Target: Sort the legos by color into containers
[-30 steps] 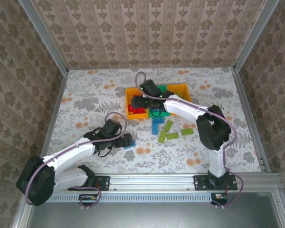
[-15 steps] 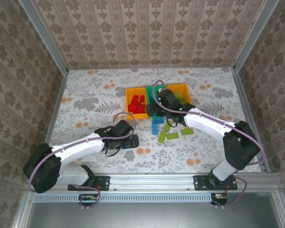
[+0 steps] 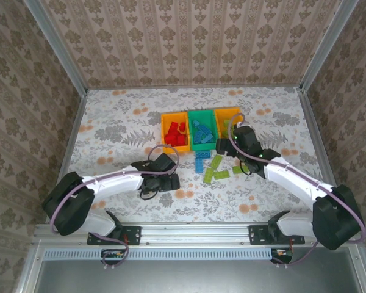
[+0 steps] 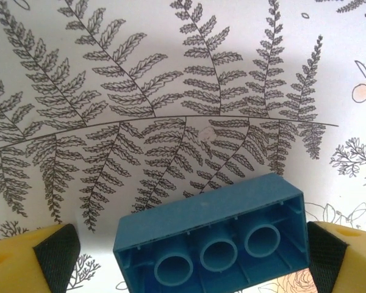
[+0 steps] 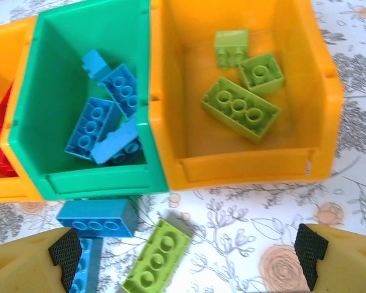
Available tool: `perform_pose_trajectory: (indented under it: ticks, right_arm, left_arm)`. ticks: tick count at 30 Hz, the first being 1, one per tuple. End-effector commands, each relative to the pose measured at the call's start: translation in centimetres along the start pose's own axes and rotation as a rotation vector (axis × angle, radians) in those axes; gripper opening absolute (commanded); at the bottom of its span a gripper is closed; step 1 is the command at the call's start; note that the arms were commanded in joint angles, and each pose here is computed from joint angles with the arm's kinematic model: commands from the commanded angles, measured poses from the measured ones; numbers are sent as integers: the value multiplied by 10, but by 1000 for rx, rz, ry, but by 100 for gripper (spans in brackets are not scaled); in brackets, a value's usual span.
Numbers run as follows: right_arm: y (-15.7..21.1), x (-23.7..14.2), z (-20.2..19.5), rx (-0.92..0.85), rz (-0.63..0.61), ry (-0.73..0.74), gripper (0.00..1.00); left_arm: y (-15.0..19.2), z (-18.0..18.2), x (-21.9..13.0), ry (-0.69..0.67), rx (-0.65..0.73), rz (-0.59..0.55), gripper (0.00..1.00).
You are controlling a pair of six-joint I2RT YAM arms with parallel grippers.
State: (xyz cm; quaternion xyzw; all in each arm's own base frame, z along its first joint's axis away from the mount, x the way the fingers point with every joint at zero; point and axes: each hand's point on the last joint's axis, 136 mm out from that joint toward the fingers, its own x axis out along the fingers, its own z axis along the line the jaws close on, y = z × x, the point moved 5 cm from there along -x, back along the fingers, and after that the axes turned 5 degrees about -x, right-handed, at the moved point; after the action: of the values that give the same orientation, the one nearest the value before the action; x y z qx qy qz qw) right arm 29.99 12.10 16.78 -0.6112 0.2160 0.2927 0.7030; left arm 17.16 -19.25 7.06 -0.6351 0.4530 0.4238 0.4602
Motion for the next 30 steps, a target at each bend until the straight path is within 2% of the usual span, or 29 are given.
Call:
perform_pose_trajectory:
  ticks: [1, 14, 19, 22, 26, 30]
  right_arm:
    - [1, -3, -10, 3, -33, 23, 94]
    - [17, -7, -28, 37, -32, 33, 94]
    - [20, -9, -32, 50, -37, 40, 95]
    - [21, -9, -34, 50, -35, 46, 96]
    - [24, -7, -36, 48, -25, 56, 96]
    - [31, -4, -39, 49, -4, 68, 96]
  left_arm:
    - [-3, -11, 1, 16, -37, 17, 96]
    - [-8, -21, 8, -12, 7, 46, 83]
    - [-12, -28, 9, -8, 46, 46, 66]
    - [-14, -30, 9, -11, 65, 43, 62]
    - [-18, -34, 7, -14, 91, 30, 47]
    - [-24, -40, 2, -2, 113, 7, 46]
